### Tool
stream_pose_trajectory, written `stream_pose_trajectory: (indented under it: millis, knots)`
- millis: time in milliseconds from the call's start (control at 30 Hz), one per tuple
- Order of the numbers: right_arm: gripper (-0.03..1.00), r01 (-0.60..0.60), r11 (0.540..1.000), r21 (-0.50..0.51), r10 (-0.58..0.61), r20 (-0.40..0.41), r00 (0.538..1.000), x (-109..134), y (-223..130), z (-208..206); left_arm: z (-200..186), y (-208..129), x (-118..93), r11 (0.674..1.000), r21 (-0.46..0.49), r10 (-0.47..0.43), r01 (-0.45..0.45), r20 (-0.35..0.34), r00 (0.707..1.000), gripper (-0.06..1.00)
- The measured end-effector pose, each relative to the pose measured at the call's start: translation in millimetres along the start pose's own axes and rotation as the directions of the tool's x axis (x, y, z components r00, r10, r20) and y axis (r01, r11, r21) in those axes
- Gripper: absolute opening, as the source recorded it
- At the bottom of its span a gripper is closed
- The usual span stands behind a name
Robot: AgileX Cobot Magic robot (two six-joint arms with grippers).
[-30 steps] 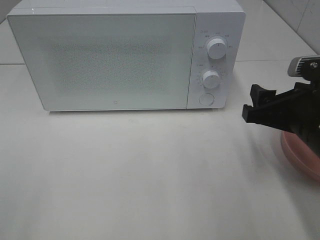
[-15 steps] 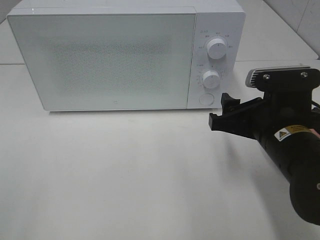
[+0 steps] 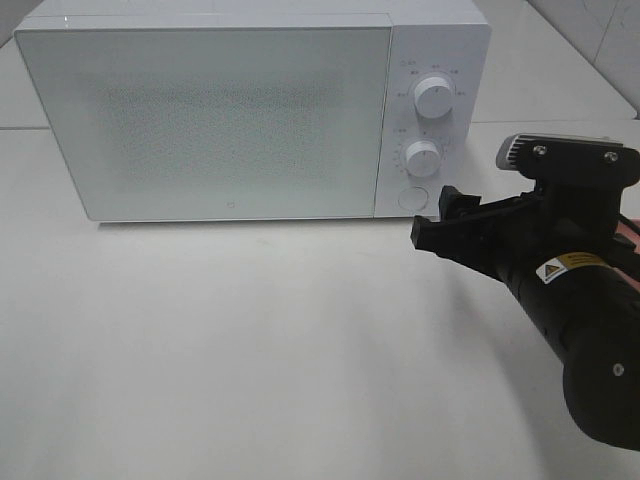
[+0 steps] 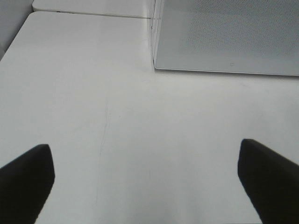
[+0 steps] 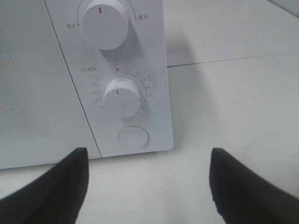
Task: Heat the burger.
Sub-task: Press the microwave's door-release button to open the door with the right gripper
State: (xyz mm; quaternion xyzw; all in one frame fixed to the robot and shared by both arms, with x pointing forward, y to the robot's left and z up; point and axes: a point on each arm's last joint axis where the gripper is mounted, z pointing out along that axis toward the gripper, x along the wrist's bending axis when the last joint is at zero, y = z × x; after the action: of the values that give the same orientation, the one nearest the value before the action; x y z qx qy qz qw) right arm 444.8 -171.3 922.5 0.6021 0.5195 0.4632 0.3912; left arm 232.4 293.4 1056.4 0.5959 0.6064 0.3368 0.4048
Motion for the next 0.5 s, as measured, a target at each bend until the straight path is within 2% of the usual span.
stream_pose_trajectory:
  millis: [33, 67, 100, 167, 200, 233, 267, 300, 333, 367, 400, 433, 467, 500]
  knots:
    - [0.7, -0.047, 0.999, 0.0, 0.047, 0.0, 0.999, 0.0, 0.0, 0.0, 0.0, 0.0, 0.0, 1.0, 0.0, 0.0, 0.0, 0.0, 1.0, 0.99]
    - [0.66, -0.148, 0.989, 0.001, 0.148, 0.0, 0.989, 0.0, -0.1, 0.0, 0.0, 0.0, 0.0, 1.0, 0.0, 0.0, 0.0, 0.0, 1.0, 0.99]
    - [0.66, -0.148, 0.989, 0.001, 0.148, 0.0, 0.989, 0.0, -0.1, 0.0, 0.0, 0.0, 0.0, 1.0, 0.0, 0.0, 0.0, 0.0, 1.0, 0.99]
    - [0.59, -0.312, 0.95, 0.006, 0.312, 0.001, 0.95, 0.1, -0.5, 0.0, 0.0, 0.0, 0.0, 1.0, 0.0, 0.0, 0.0, 0.0, 1.0, 0.99]
    - [0.59, -0.312, 0.95, 0.006, 0.312, 0.001, 0.95, 0.1, -0.5, 0.0, 0.0, 0.0, 0.0, 1.0, 0.0, 0.0, 0.0, 0.0, 1.0, 0.99]
    - [0.57, -0.367, 0.93, 0.011, 0.367, 0.003, 0.93, 0.1, -1.0, 0.0, 0.0, 0.0, 0.0, 1.0, 0.0, 0.0, 0.0, 0.0, 1.0, 0.99]
    - [0.5, -0.467, 0.884, 0.017, 0.467, 0.006, 0.884, 0.2, -1.6, 0.0, 0.0, 0.0, 0.0, 1.0, 0.0, 0.0, 0.0, 0.0, 1.0, 0.99]
    - [0.5, -0.467, 0.884, 0.017, 0.467, 0.006, 0.884, 0.2, -1.6, 0.0, 0.0, 0.0, 0.0, 1.0, 0.0, 0.0, 0.0, 0.0, 1.0, 0.99]
    - [0.47, -0.501, 0.865, 0.021, 0.501, 0.009, 0.865, 0.3, -2.1, 0.0, 0.0, 0.0, 0.0, 1.0, 0.0, 0.0, 0.0, 0.0, 1.0, 0.99]
    - [0.4, -0.579, 0.815, 0.028, 0.579, 0.015, 0.815, 0.4, -2.9, 0.0, 0.0, 0.0, 0.0, 1.0, 0.0, 0.0, 0.0, 0.0, 1.0, 0.99]
    - [0.4, -0.579, 0.815, 0.028, 0.579, 0.015, 0.815, 0.4, -2.9, 0.0, 0.0, 0.0, 0.0, 1.0, 0.0, 0.0, 0.0, 0.0, 1.0, 0.99]
    - [0.36, -0.607, 0.794, 0.029, 0.606, 0.017, 0.795, 0.4, -3.1, -0.1, 0.0, 0.0, 0.0, 1.0, 0.0, 0.0, 0.0, 0.0, 1.0, 0.99]
    - [0.28, -0.67, 0.742, 0.032, 0.669, 0.022, 0.743, 0.4, -3.5, -0.1, 0.0, 0.0, 0.0, 1.0, 0.0, 0.0, 0.0, 0.0, 1.0, 0.99]
    - [0.28, -0.67, 0.742, 0.032, 0.669, 0.022, 0.743, 0.4, -3.5, -0.1, 0.0, 0.0, 0.0, 1.0, 0.0, 0.0, 0.0, 0.0, 1.0, 0.99]
